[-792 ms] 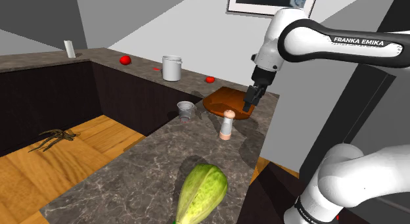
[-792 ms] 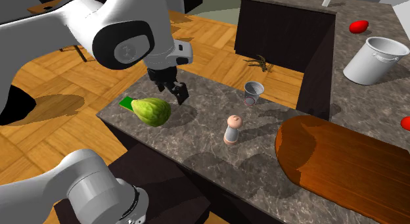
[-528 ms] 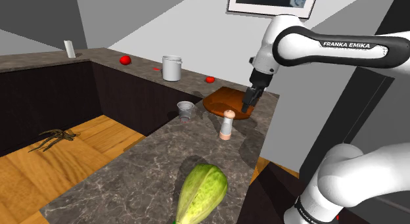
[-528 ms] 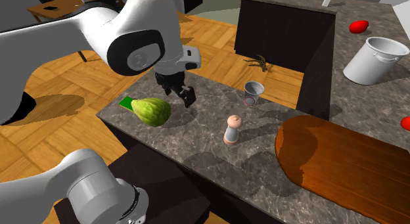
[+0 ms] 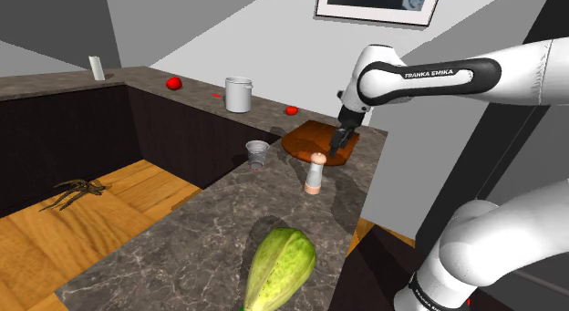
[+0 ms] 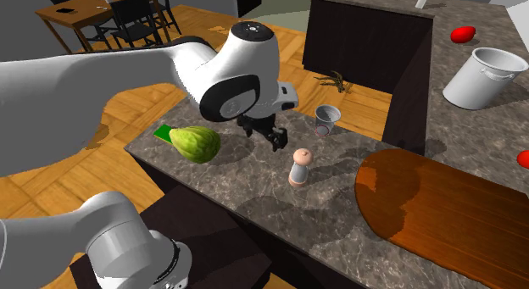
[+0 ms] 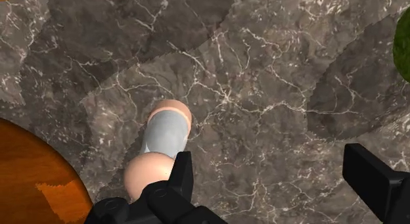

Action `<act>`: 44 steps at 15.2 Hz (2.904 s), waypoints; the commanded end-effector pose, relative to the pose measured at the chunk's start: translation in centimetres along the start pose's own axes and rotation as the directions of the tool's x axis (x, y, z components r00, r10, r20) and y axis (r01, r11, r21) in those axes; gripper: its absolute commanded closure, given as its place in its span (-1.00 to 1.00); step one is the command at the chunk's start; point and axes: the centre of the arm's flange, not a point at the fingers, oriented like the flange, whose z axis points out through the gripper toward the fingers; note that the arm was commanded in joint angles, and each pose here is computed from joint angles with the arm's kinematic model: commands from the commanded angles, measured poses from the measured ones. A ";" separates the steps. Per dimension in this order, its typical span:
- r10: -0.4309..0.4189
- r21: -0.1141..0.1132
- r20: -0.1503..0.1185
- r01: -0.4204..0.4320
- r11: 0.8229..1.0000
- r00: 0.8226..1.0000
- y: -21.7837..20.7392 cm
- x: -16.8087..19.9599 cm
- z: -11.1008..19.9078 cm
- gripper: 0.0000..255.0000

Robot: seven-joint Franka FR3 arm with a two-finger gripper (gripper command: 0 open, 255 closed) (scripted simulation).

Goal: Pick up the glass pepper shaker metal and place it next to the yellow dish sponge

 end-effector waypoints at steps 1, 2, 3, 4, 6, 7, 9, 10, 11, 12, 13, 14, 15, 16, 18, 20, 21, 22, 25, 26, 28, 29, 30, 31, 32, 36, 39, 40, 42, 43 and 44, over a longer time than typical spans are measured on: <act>-0.016 -0.006 -0.006 0.016 1.000 1.000 1.7 1.0 1.6 -1.00; -0.023 -0.009 -0.009 0.023 1.000 1.000 2.6 1.5 2.3 -1.00; -0.030 -0.011 -0.012 0.030 0.999 0.999 3.6 2.0 3.0 -1.00; -0.037 -0.014 -0.015 0.037 0.999 0.999 4.5 2.5 3.7 -1.00; -0.051 -0.019 -0.020 0.051 0.999 0.998 6.4 3.6 5.1 -1.00; -0.058 -0.021 -0.023 0.058 0.998 0.998 7.3 4.1 5.7 -1.00; -0.073 -0.026 -0.028 0.072 0.997 0.997 9.1 5.2 7.1 -1.00; -0.080 -0.029 -0.030 0.079 0.996 0.996 10.1 5.8 7.8 -1.00; -0.083 -0.030 -0.032 0.082 0.996 0.996 10.5 6.1 8.1 -1.00; -0.083 -0.030 -0.032 0.082 0.996 0.996 10.5 6.1 8.6 -1.00; -0.083 -0.030 -0.032 0.082 0.996 0.996 10.5 6.1 9.1 -1.00; -0.083 -0.030 -0.032 0.082 0.996 0.996 10.5 6.1 9.6 -1.00; -0.083 -0.030 -0.032 0.082 0.996 0.996 10.5 6.1 10.2 -1.00; -0.083 -0.030 -0.032 0.082 0.996 0.996 10.5 6.2 10.7 -1.00; -0.083 -0.030 -0.032 0.082 0.996 0.996 10.6 6.2 11.8 -1.00; -0.083 -0.030 -0.032 0.082 0.996 0.996 10.6 6.2 12.1 -1.00; -0.083 -0.030 -0.032 0.082 0.996 0.996 10.6 6.2 12.1 -1.00; -0.083 -0.030 -0.032 0.082 0.996 0.996 10.6 6.2 12.1 -1.00; -0.083 -0.030 -0.032 0.082 0.996 0.996 10.6 6.2 12.1 -1.00; -0.083 -0.030 -0.032 0.082 0.996 0.996 10.6 6.2 12.1 -1.00; -0.083 -0.030 -0.032 0.082 0.996 0.996 10.6 6.2 12.1 1.00; -0.083 -0.030 -0.032 0.082 0.996 0.996 10.6 6.2 12.0 1.00; -0.083 -0.030 -0.032 0.082 0.996 0.996 10.6 6.2 12.0 1.00; -0.083 -0.030 -0.032 0.082 0.996 0.996 10.6 6.2 12.0 1.00; -0.083 -0.030 -0.032 0.082 0.996 0.996 10.6 6.2 12.0 1.00; -0.083 -0.030 -0.032 0.082 0.996 0.996 10.6 6.2 12.1 1.00; -0.083 -0.030 -0.032 0.082 0.996 0.996 10.5 6.4 10.5 1.00; -0.083 -0.030 -0.032 0.082 0.996 0.996 10.5 6.5 10.0 1.00; -0.083 -0.030 -0.032 0.082 0.996 0.996 10.5 6.6 8.9 1.00; -0.083 -0.030 -0.032 0.082 0.996 0.996 10.4 6.7 8.4 1.00; -0.083 -0.030 -0.032 0.082 0.996 0.996 10.4 6.7 7.9 1.00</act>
